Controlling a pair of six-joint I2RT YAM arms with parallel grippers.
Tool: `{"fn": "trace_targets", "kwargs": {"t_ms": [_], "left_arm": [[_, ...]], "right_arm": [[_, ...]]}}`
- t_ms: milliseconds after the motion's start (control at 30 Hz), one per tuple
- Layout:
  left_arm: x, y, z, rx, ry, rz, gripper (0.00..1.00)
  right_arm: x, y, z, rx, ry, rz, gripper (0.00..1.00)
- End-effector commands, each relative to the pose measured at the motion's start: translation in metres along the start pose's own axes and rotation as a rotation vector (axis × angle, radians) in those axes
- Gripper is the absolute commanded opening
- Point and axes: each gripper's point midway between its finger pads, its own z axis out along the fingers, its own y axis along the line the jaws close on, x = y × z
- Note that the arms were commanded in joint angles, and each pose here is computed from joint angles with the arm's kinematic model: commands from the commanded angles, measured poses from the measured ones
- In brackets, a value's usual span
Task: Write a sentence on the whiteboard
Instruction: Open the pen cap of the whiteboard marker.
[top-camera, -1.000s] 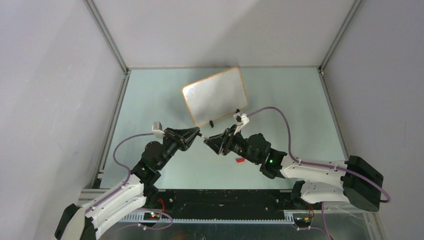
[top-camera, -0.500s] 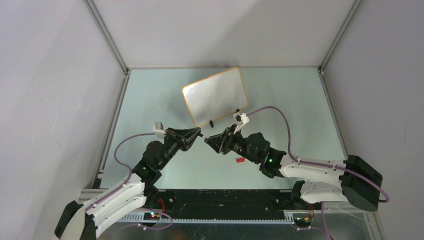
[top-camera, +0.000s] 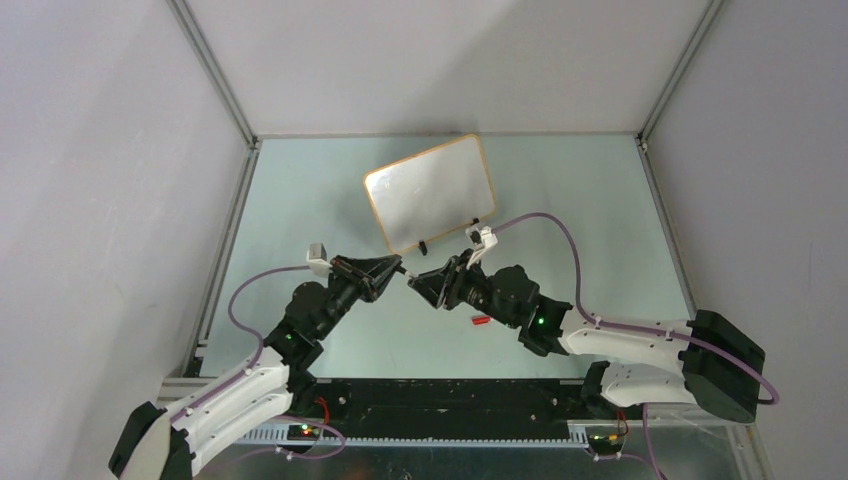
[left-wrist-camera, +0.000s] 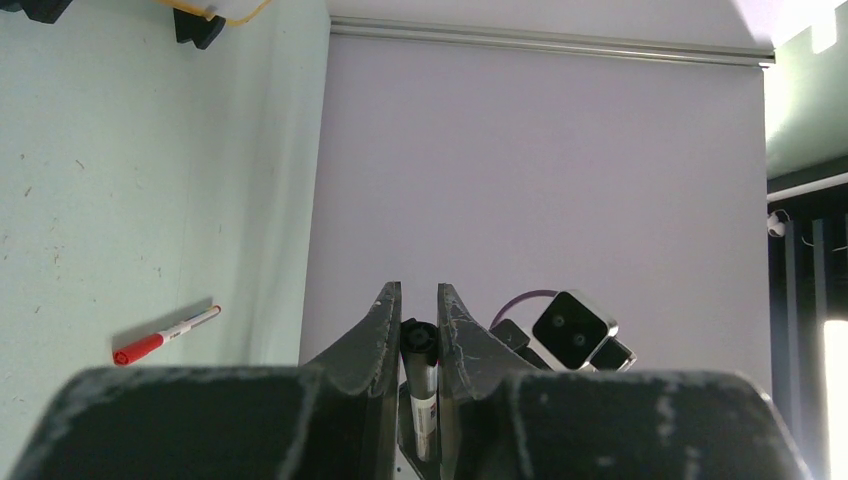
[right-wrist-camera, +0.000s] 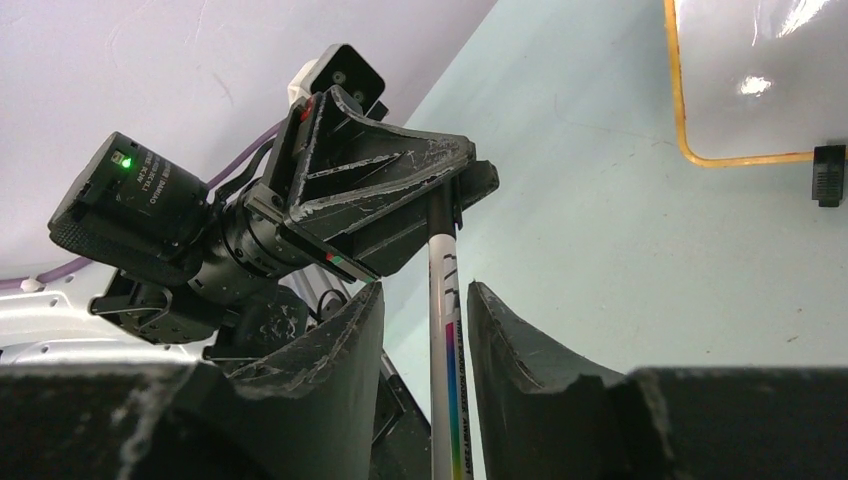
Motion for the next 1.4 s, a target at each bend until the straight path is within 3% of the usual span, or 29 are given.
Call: {"fn": "trace_targets", "kwargs": {"t_ms": [0, 100, 433, 767, 1133, 1267, 1367], "left_arm": [[0.001, -0.012, -0.001, 0.042, 0.001, -0.011, 0.00], [0.002, -0.014, -0.001, 0.047, 0.003, -0.013, 0.00], [0.004, -0.012, 0.000, 0.044, 0.010, -0.015, 0.00], [-0.013, -0.004, -0.003, 0.054, -0.048, -0.054, 0.00], [-0.068, 0.030, -0.008, -0.011, -0.159, -0.034, 0.00], [-0.071, 0.038, -0.007, -0.067, -0.173, 0.060, 0.00], [-0.071, 0.054, -0.010, -0.177, -0.177, 0.208, 0.00]], "right_arm": [[-0.016, 0.017, 0.004, -0.041, -0.037, -0.009, 0.42], [-0.015, 0.017, 0.005, -0.041, -0.034, -0.010, 0.38], [-0.018, 0.020, 0.005, -0.051, -0.047, -0.014, 0.00], [-0.013, 0.010, -0.004, -0.006, -0.016, -0.047, 0.00], [0.002, -0.017, -0.068, 0.023, 0.033, -0.049, 0.00], [0.002, -0.037, -0.088, 0.098, 0.043, -0.060, 0.00], [-0.019, -0.055, -0.102, 0.184, -0.034, -0.077, 0.00]]}}
